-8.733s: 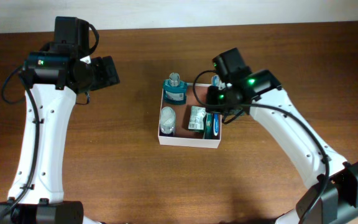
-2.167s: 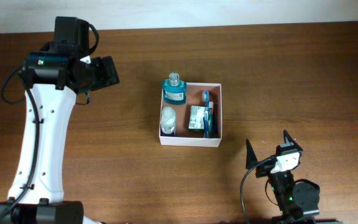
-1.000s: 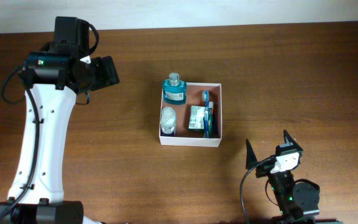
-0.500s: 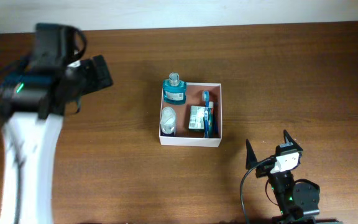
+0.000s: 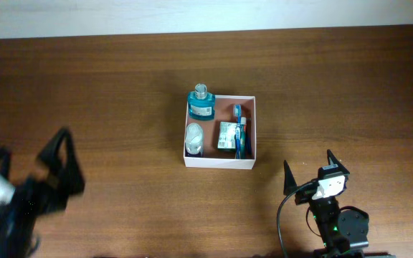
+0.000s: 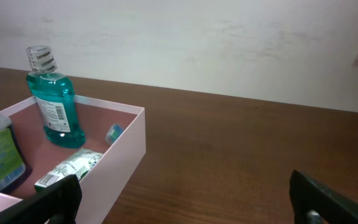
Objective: Pack container
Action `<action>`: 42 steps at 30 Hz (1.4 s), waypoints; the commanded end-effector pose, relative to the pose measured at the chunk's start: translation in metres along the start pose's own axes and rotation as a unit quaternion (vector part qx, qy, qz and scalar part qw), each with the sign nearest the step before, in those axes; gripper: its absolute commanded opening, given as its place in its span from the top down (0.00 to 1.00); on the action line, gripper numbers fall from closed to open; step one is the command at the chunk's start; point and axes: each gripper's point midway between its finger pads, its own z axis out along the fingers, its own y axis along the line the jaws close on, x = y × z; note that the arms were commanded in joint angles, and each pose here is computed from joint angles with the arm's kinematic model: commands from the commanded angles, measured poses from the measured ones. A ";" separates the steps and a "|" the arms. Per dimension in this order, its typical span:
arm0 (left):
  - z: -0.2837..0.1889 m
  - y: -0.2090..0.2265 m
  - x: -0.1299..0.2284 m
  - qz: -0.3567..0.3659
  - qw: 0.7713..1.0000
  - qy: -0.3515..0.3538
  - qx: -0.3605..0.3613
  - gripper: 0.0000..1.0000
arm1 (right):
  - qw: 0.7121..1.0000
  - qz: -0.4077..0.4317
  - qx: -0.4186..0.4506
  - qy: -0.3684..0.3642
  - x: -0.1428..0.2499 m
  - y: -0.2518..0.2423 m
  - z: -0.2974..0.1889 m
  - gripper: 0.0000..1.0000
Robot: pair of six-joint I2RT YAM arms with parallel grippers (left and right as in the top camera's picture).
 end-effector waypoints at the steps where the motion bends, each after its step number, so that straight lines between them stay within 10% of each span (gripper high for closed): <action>1: -0.036 0.017 -0.002 0.001 0.999 -0.042 -0.022 0.01 | 1.000 -0.003 0.004 0.001 0.002 -0.002 0.000 0.02; 18: -0.163 0.063 0.119 -0.006 0.999 -0.034 0.017 0.01 | 1.000 -0.003 0.004 0.001 0.002 -0.002 0.000 0.01; 35: -0.120 0.083 0.187 0.003 0.999 0.047 -0.018 0.01 | 1.000 -0.003 0.004 0.001 0.002 -0.002 0.000 0.02; 42: -0.102 0.069 0.152 -0.013 0.998 -0.059 0.006 0.01 | 1.000 -0.003 0.004 0.001 0.002 -0.002 0.000 0.02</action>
